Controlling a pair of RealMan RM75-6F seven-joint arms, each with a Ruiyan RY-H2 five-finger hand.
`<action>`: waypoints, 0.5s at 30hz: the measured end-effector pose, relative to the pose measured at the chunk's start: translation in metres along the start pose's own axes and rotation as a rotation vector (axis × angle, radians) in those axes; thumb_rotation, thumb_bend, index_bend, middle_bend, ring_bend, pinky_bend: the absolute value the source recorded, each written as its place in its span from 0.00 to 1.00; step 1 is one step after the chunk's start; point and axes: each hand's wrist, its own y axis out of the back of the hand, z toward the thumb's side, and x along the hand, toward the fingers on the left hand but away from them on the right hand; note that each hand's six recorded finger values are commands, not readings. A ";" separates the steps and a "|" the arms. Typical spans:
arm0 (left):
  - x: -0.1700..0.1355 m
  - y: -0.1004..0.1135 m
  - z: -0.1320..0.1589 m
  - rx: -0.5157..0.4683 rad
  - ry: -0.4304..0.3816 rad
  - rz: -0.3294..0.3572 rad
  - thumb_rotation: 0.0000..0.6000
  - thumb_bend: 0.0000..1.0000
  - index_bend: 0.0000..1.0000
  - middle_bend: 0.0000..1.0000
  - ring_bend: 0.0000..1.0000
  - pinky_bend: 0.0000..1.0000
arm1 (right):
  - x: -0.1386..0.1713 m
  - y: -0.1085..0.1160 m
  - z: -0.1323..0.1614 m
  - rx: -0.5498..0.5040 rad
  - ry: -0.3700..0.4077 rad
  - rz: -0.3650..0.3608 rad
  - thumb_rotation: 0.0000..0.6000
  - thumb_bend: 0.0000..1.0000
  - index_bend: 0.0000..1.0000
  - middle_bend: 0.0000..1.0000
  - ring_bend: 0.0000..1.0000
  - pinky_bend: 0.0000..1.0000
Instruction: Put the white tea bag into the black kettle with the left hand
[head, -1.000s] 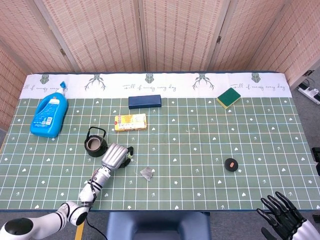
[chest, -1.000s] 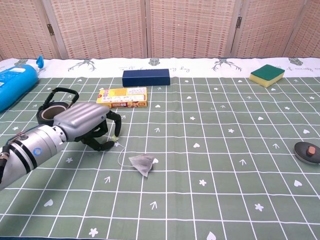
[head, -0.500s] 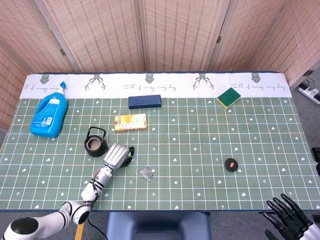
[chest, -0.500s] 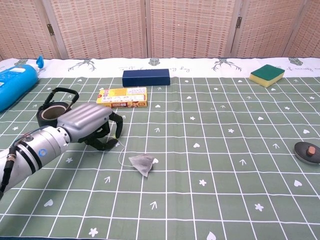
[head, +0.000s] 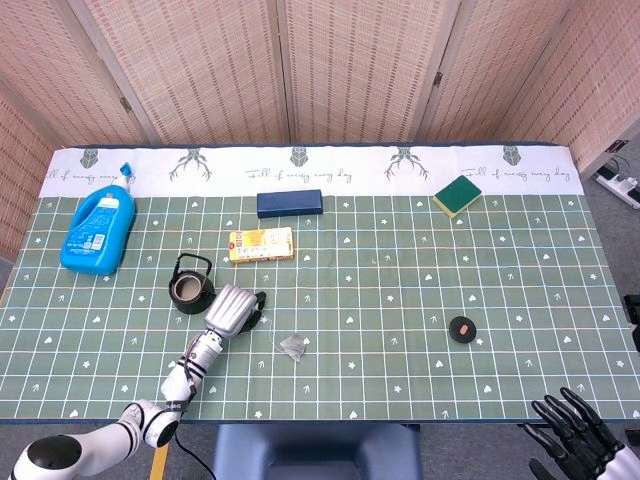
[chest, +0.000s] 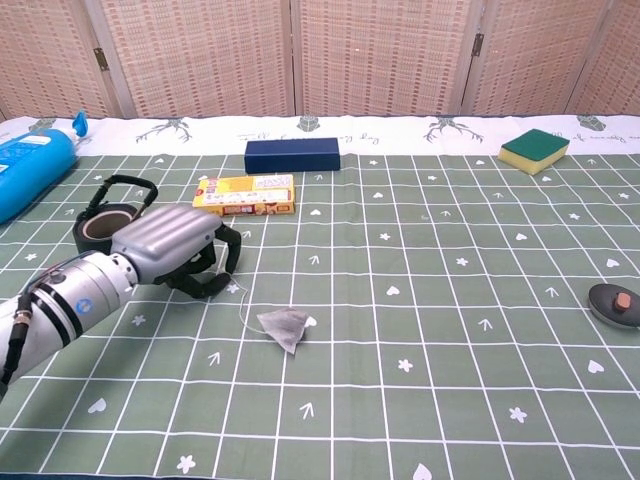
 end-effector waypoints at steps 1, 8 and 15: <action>0.000 0.000 0.000 -0.001 -0.001 0.004 1.00 0.47 0.58 1.00 1.00 1.00 | 0.000 0.000 0.000 0.000 0.000 0.001 1.00 0.42 0.00 0.00 0.00 0.00; 0.000 0.007 -0.002 -0.007 0.000 0.044 1.00 0.48 0.58 1.00 1.00 1.00 | -0.001 -0.001 0.000 0.001 -0.001 0.004 1.00 0.42 0.00 0.00 0.00 0.00; 0.000 0.014 -0.005 -0.007 0.005 0.070 1.00 0.48 0.59 1.00 1.00 1.00 | -0.001 -0.001 0.000 0.001 -0.001 0.005 1.00 0.42 0.00 0.00 0.00 0.00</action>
